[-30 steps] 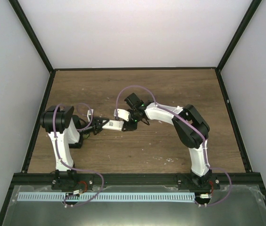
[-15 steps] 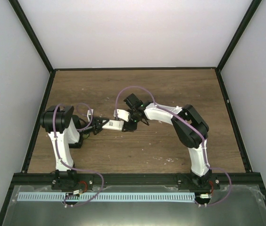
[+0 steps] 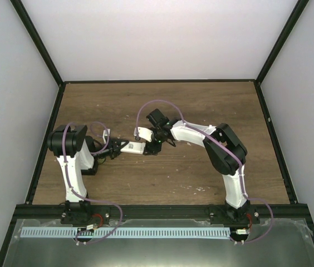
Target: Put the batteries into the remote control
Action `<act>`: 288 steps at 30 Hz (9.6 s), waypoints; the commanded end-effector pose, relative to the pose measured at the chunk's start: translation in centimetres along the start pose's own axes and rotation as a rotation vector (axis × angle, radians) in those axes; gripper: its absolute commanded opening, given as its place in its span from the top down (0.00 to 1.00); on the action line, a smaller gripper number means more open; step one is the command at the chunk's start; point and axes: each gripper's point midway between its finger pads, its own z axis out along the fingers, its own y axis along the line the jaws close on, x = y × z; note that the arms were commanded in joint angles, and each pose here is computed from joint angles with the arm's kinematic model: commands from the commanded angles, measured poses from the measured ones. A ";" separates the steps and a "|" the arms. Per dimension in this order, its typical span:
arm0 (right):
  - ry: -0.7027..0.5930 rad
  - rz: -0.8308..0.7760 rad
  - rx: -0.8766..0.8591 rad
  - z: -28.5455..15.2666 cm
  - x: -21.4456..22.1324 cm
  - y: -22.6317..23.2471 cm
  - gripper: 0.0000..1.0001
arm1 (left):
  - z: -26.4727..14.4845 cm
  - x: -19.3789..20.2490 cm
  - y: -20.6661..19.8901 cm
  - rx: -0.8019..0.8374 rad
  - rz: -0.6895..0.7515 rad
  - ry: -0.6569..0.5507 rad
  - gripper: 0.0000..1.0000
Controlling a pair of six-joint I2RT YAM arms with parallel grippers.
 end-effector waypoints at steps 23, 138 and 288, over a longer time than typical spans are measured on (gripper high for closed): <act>-0.050 -0.007 0.139 -3.6 -2.0 -3.5 0.23 | -0.4 -0.2 1.6 -0.019 -0.008 -0.045 1.00; 0.105 0.132 0.127 3.9 3.4 -4.8 0.26 | -0.6 0.2 0.4 0.015 0.031 0.011 1.00; -0.136 -0.048 -0.011 1.2 0.3 0.6 0.55 | 0.6 1.0 1.3 -0.121 0.112 0.099 1.00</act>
